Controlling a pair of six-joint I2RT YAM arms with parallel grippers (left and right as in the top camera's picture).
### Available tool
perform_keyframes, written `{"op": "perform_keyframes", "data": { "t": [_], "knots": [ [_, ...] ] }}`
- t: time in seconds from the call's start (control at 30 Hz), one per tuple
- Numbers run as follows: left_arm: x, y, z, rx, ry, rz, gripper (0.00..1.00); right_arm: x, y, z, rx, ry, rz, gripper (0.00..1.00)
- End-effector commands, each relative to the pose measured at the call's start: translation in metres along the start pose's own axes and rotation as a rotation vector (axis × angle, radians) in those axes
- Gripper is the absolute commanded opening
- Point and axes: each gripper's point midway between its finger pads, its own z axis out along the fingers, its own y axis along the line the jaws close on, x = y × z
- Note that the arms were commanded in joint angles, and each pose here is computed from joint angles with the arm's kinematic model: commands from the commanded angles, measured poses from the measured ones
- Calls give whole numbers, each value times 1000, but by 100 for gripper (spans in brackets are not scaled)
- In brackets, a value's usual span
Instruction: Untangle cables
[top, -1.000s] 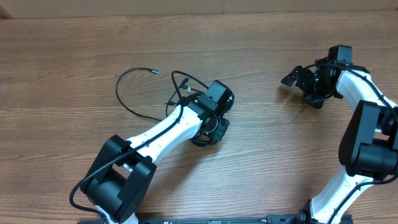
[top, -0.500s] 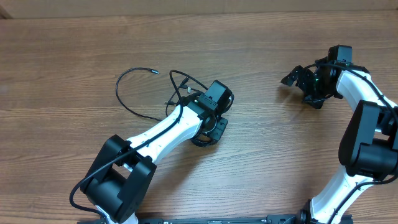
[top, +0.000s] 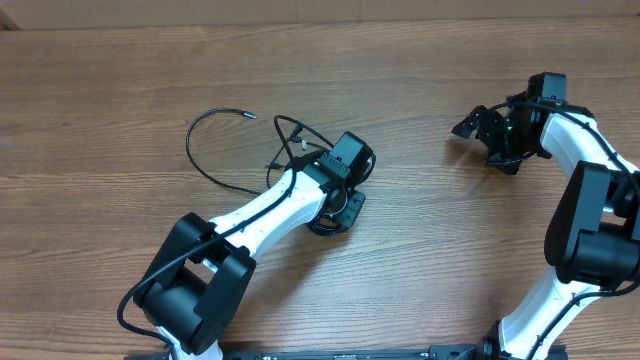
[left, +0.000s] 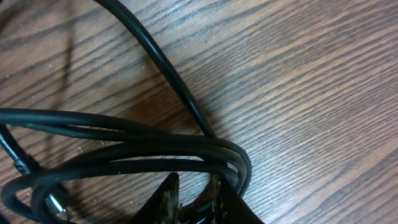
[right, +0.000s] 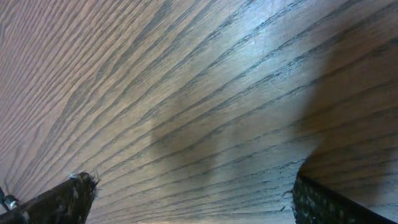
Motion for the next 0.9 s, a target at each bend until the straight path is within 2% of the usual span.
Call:
{"op": "perform_keyframes", "data": {
  "t": [0.0,0.3,0.5,0.6,0.63,0.73,0.77,0.8,0.87],
  "knots": [
    [3,3,7,-16,10,-20,21,7,-9,8,24,21,8,100],
    [4,3,7,-16,14,-20,18,7,-9,8,24,21,8,100],
    [5,1,7,-6,16,-14,34,6,-9,8,24,21,8,100],
    [7,-12,6,72,29,58,35,6,-9,8,24,21,8,100],
    [9,-20,5,121,34,102,34,6,-9,8,23,19,8,100],
    [7,-23,2,142,30,121,20,6,3,8,-35,25,76,100],
    [6,-23,-1,142,26,120,8,8,8,8,-63,38,112,100],
    [3,-22,-9,140,15,111,4,8,8,8,-63,39,115,100],
    [-7,-21,-26,137,-23,103,4,8,8,8,-65,40,119,100]
  ]
}}
